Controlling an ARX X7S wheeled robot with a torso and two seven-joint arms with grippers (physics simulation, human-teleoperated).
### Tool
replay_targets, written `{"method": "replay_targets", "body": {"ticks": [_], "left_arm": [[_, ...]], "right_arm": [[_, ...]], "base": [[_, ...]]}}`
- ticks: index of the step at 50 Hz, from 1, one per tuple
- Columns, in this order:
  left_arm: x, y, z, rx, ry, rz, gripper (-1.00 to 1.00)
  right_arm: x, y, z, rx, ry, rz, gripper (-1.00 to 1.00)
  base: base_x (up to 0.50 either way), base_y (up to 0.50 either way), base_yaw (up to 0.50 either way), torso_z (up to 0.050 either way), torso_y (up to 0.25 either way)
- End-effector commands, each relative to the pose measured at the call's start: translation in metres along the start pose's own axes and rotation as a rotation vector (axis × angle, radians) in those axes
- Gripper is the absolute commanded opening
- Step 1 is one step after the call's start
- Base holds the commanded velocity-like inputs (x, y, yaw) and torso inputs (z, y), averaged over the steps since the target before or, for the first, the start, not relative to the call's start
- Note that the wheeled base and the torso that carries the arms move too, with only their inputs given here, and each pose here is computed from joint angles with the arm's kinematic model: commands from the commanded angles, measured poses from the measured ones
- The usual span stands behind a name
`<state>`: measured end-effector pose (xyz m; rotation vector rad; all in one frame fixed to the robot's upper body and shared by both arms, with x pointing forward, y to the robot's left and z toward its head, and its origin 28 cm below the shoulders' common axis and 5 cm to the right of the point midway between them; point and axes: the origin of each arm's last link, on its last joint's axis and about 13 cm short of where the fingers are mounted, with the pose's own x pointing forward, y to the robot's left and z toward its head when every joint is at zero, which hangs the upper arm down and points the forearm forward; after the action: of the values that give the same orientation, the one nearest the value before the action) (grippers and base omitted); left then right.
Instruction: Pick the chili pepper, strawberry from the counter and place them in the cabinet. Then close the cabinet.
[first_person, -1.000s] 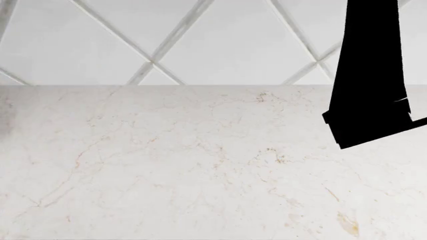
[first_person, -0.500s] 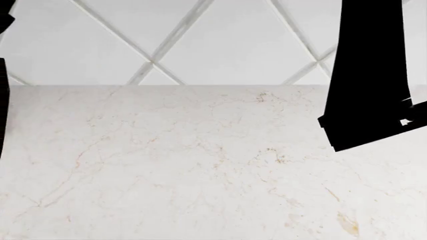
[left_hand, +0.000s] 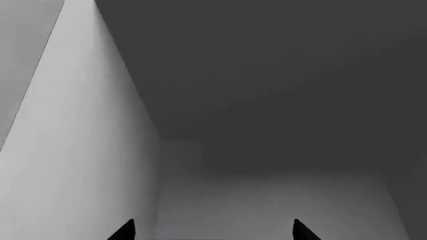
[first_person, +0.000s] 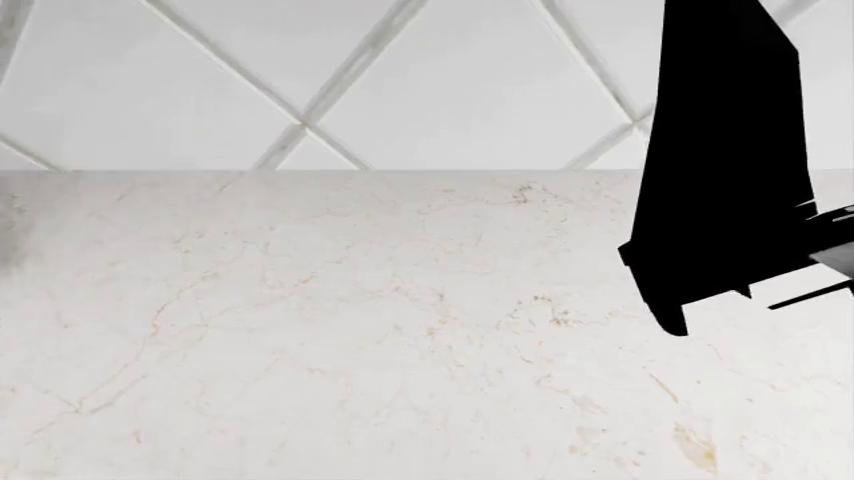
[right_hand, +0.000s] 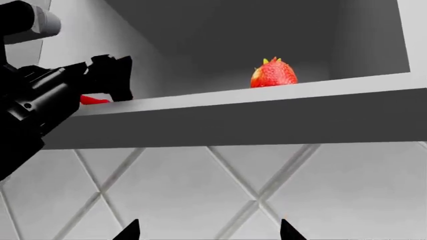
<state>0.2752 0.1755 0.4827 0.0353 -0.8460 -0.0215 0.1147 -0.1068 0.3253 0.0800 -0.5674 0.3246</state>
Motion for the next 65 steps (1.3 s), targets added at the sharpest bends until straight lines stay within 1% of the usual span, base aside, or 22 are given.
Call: {"method": "replay_targets", "body": {"ticks": [1, 8, 10, 13, 23, 28, 33, 35, 41, 51, 55, 65], "left_arm": [[-0.014, 0.018, -0.003, 0.006, 0.027, 0.083, 1.0], [-0.017, 0.018, 0.01, -0.013, -0.028, 0.081, 1.0], [-0.02, 0.017, 0.014, -0.042, -0.032, 0.063, 1.0], [-0.025, 0.013, 0.018, -0.058, -0.04, 0.04, 1.0], [-0.037, 0.013, 0.042, -0.078, -0.116, 0.027, 1.0], [-0.049, 0.013, 0.049, -0.079, -0.149, 0.013, 1.0], [-0.064, 0.012, 0.048, -0.097, -0.157, -0.013, 1.0], [-0.071, 0.012, 0.048, -0.12, -0.154, -0.024, 1.0], [-0.085, 0.015, 0.047, -0.138, -0.163, -0.021, 1.0], [-0.104, 0.021, 0.034, -0.13, -0.14, -0.006, 1.0], [-0.111, 0.021, 0.034, -0.111, -0.144, -0.003, 1.0], [-0.126, 0.021, 0.033, -0.115, -0.146, -0.011, 1.0]], "right_arm": [[0.0, 0.0, -0.002, 0.005, 0.001, 0.002, 1.0], [0.0, 0.001, -0.002, 0.006, 0.002, 0.004, 1.0], [0.0, 0.001, -0.002, 0.004, 0.003, 0.005, 1.0], [0.0, 0.001, -0.002, 0.002, 0.002, 0.005, 1.0], [0.0, 0.001, -0.003, 0.006, 0.007, 0.008, 1.0], [-0.001, 0.001, -0.003, 0.008, 0.006, 0.007, 1.0], [-0.001, 0.002, -0.004, 0.009, 0.006, 0.007, 1.0], [-0.001, 0.002, -0.003, 0.008, 0.006, 0.007, 1.0], [-0.001, 0.003, -0.005, 0.009, 0.009, 0.007, 1.0], [-0.001, 0.003, -0.006, 0.011, 0.015, 0.008, 1.0], [0.0, 0.004, -0.007, 0.01, 0.015, 0.01, 1.0], [-0.001, 0.004, -0.007, 0.01, 0.018, 0.011, 1.0]], "base": [[0.0, 0.0, 0.0, 0.0, 0.0], [0.0, 0.0, 0.0, 0.0, 0.0], [-0.01, 0.0, 0.01, 0.0, 0.005], [-0.01, 0.0, 0.01, 0.0, 0.003], [0.0, 0.0, 0.0, 0.0, 0.003], [0.0, 0.0, 0.0, 0.0, 0.004], [0.0, 0.0, 0.0, 0.0, 0.002], [0.0, 0.0, 0.0, 0.0, 0.005], [0.0, 0.0, 0.0, 0.0, 0.002], [0.0, 0.0, 0.0, 0.0, 0.002], [0.0, 0.0, 0.0, 0.0, 0.0], [0.0, 0.0, 0.0, 0.0, 0.001]]}}
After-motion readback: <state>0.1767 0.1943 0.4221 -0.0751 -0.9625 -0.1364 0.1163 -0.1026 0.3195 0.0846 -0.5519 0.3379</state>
